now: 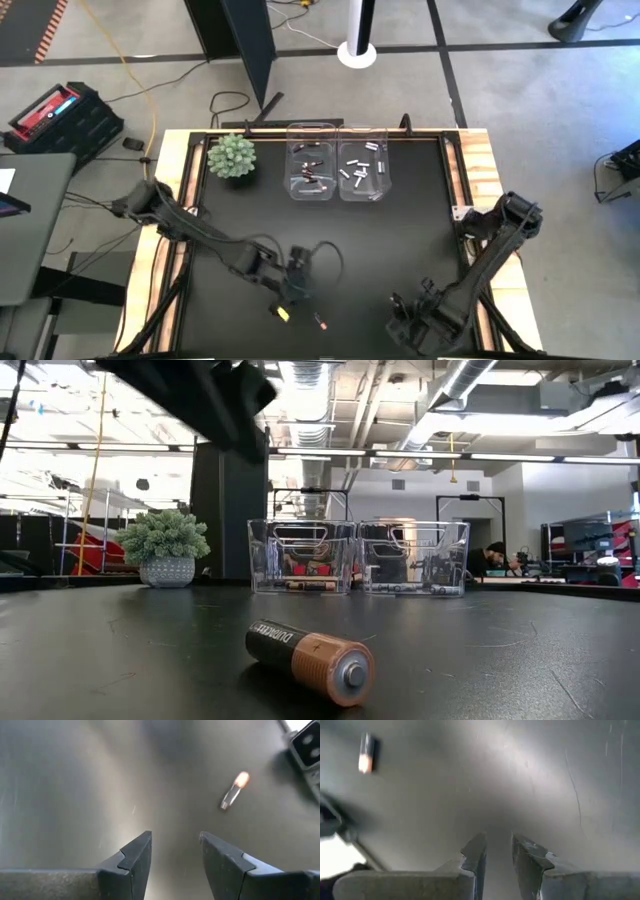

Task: Sort batteries
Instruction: Put the large black battery into the left transparent bin

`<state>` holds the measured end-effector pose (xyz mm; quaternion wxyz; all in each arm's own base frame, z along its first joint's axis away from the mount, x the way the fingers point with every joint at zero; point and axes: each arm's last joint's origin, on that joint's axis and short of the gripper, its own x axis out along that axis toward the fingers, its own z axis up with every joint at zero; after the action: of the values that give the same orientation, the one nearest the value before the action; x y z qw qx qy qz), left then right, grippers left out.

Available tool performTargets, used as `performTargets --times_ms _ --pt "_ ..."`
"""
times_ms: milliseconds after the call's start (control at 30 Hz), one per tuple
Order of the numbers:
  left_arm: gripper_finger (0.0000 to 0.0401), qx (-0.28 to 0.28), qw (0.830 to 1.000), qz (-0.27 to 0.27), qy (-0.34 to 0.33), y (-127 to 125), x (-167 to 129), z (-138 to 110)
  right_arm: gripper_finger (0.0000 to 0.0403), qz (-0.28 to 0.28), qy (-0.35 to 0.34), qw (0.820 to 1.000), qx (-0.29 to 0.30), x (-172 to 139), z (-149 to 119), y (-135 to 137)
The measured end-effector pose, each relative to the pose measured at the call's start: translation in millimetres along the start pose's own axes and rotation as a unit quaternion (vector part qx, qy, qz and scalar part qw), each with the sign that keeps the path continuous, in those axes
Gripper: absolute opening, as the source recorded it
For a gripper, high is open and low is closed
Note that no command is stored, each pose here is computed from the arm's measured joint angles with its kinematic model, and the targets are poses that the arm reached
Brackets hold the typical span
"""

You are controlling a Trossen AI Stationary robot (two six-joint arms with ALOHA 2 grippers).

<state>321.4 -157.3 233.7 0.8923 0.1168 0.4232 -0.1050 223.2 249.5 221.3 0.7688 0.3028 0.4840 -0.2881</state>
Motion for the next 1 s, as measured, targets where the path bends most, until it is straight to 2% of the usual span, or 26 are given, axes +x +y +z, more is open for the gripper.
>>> performTargets --times_ms 133,300,467,600,733,1000 --pt "0.0159 0.041 0.999 -0.01 -0.008 -13.6 16.3 22.9 0.0107 0.008 0.003 1.0 -0.025 -8.2 -19.7 -3.9" --pt "0.0159 0.051 0.999 -0.016 -0.01 -28.5 38.2 38.0 0.0107 0.017 0.006 0.999 -0.048 -14.9 -35.4 -7.6" --pt "0.0159 0.106 0.994 -0.023 0.009 -42.8 64.4 36.3 0.0107 0.021 0.004 0.998 -0.057 -17.5 -41.2 -9.1" --pt "0.0159 0.137 0.989 -0.055 0.03 -56.3 84.8 27.9 0.0107 0.026 -0.006 0.998 -0.063 -19.2 -44.2 -10.0" --pt "0.0159 0.126 0.989 -0.063 0.049 -62.6 97.9 19.7 0.0107 0.031 -0.005 0.997 -0.067 -20.8 -47.5 -10.6" --pt "0.0159 0.124 0.99 -0.062 0.033 -61.3 97.5 23.5 0.0107 0.033 -0.004 0.997 -0.075 -21.7 -49.5 -11.0"
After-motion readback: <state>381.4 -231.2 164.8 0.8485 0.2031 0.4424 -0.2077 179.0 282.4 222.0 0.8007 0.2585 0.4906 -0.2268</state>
